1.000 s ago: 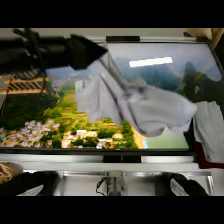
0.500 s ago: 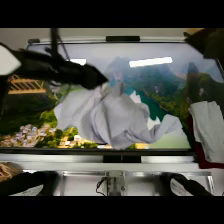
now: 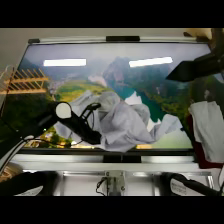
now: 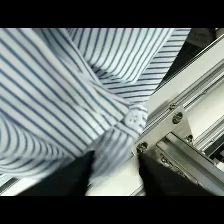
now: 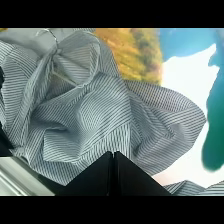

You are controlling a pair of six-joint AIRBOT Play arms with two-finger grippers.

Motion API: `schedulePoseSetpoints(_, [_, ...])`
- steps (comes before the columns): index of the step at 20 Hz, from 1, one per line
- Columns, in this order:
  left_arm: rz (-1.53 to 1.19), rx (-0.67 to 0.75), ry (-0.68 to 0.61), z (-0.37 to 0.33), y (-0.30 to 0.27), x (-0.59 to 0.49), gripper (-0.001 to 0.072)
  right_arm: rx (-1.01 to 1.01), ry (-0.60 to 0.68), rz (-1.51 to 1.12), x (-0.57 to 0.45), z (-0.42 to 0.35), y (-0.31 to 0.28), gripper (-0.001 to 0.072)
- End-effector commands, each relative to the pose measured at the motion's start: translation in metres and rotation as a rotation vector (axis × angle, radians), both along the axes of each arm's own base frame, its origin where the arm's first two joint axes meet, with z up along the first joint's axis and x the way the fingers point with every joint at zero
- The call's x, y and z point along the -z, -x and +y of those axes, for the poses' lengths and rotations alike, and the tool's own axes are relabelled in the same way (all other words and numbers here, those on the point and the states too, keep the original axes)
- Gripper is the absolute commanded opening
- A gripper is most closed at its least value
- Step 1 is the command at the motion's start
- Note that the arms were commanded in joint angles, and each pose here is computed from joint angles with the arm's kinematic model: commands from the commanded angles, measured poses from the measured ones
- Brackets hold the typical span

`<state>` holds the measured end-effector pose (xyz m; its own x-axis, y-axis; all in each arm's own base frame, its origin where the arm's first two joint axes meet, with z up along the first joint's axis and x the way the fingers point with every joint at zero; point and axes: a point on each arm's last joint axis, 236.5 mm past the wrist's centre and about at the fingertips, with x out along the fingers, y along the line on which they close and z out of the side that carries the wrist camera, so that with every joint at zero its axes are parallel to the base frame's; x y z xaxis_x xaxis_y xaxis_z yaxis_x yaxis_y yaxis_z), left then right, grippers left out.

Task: Fold the shirts.

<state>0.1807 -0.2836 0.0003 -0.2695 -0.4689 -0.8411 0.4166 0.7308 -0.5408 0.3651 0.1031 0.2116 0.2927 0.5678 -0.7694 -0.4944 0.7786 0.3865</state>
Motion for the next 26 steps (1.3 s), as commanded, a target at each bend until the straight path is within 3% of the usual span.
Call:
schedulePoseSetpoints(1, [-0.035,-0.048,0.017,0.008,-0.011,-0.016,0.072,-0.023,-0.015,0.09,0.052,0.014,-0.001,0.0086])
schedulePoseSetpoints(2, [-0.098,-0.086,0.058,0.009,-0.033,-0.04,0.072,-0.024,-0.017,0.08,0.062,0.021,-0.006,0.0104])
schedulePoseSetpoints(3, [-0.179,-0.137,0.105,0.012,-0.06,-0.07,0.072,-0.017,-0.023,0.066,0.069,0.027,-0.012,0.0206])
schedulePoseSetpoints(4, [-0.259,-0.197,0.147,0.019,-0.088,-0.101,0.072,-0.015,-0.027,0.05,0.072,0.034,-0.016,0.0397])
schedulePoseSetpoints(5, [-0.352,-0.283,0.193,0.028,-0.122,-0.135,0.0682,-0.028,-0.023,0.022,0.073,0.04,-0.02,0.0452])
schedulePoseSetpoints(6, [-0.469,-0.368,0.246,0.037,-0.157,-0.168,0.0598,-0.026,-0.011,-0.011,0.072,0.043,-0.026,0.0452])
schedulePoseSetpoints(9, [-0.587,-0.542,0.306,0.05,-0.218,-0.191,0.0598,0.009,-0.015,-0.068,0.067,0.044,-0.041,0.0452])
schedulePoseSetpoints(16, [-0.194,-0.593,0.076,0.016,-0.249,0.004,0.0598,0.029,0.01,-0.067,0.07,0.038,-0.043,0.0451])
schedulePoseSetpoints(20, [-0.21,-0.713,0.072,0.016,-0.285,0.046,0.0597,0.031,0.02,-0.068,0.072,0.036,-0.044,0.0451])
schedulePoseSetpoints(26, [-0.185,-0.747,0.056,0.016,-0.298,0.073,0.0597,0.034,0.023,-0.072,0.072,0.035,-0.045,0.0451])
